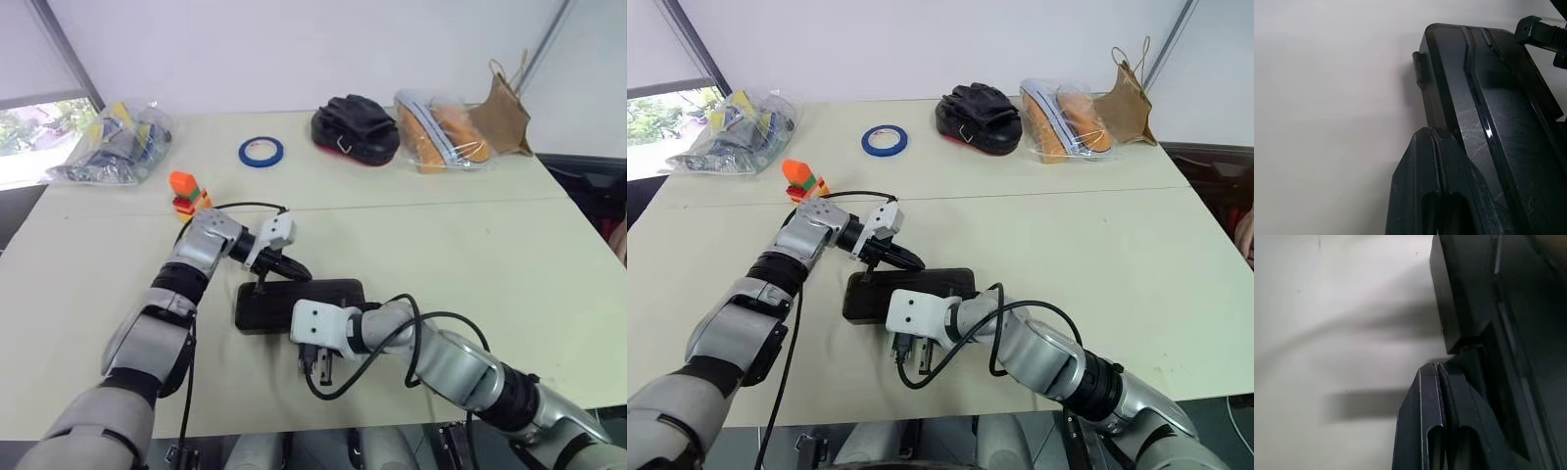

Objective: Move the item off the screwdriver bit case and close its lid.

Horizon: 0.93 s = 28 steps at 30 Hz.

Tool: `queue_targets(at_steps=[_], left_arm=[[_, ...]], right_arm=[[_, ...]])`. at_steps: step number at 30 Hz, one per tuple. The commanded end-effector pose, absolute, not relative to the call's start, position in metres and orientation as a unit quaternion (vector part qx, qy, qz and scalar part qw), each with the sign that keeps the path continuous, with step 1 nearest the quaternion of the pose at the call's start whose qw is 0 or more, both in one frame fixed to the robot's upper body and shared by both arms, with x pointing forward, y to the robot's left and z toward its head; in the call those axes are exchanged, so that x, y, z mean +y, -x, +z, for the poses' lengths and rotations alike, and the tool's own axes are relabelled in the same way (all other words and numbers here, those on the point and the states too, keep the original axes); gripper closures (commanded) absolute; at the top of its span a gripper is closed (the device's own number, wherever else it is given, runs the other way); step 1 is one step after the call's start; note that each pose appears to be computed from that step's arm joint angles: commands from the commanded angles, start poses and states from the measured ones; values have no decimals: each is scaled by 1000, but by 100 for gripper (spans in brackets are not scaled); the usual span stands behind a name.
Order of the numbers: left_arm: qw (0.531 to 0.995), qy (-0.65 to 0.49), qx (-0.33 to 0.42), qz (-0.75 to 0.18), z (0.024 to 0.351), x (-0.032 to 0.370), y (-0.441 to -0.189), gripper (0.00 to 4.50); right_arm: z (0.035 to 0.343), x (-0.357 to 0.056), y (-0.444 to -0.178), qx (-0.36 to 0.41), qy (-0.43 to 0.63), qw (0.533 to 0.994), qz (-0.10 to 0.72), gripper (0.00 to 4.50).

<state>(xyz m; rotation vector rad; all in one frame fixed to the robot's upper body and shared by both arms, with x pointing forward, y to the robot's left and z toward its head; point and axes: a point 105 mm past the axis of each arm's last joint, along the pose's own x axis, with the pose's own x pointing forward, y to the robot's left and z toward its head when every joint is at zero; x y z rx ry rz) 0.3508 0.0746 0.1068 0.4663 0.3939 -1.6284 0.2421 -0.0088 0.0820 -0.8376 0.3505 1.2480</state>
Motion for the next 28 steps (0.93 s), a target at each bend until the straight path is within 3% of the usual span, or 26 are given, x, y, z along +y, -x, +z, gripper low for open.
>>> queue_targets(at_steps=[1, 5, 8, 13, 16, 19, 23, 25, 28], left_arm=[[586, -192, 242, -749, 71, 72, -325, 450], [591, -193, 243, -744, 64, 75, -323, 450], [639, -190, 192, -720, 73, 67, -339, 450], [768, -171, 47, -615, 122, 50, -389, 450], [809, -168, 2, -563, 149, 63, -407, 450], [835, -144, -23, -531, 169, 82, -416, 450], [866, -106, -52, -487, 193, 119, -415, 450], [880, -81, -48, -465, 192, 141, -400, 450], [893, -65, -12, -445, 180, 158, -368, 450]], right_arm=[[93, -34, -283, 139, 452, 751, 462, 442], [98, -35, -289, 131, 456, 756, 451, 442], [109, -32, -282, 127, 409, 774, 466, 442], [139, -33, -232, 127, 235, 788, 555, 442], [156, -45, -199, 127, 146, 777, 599, 442], [181, -58, -185, 94, 57, 777, 620, 442], [224, -95, -219, 17, -23, 830, 557, 442], [235, -123, -253, -5, -33, 880, 475, 442], [232, -147, -279, -2, -26, 911, 412, 442]])
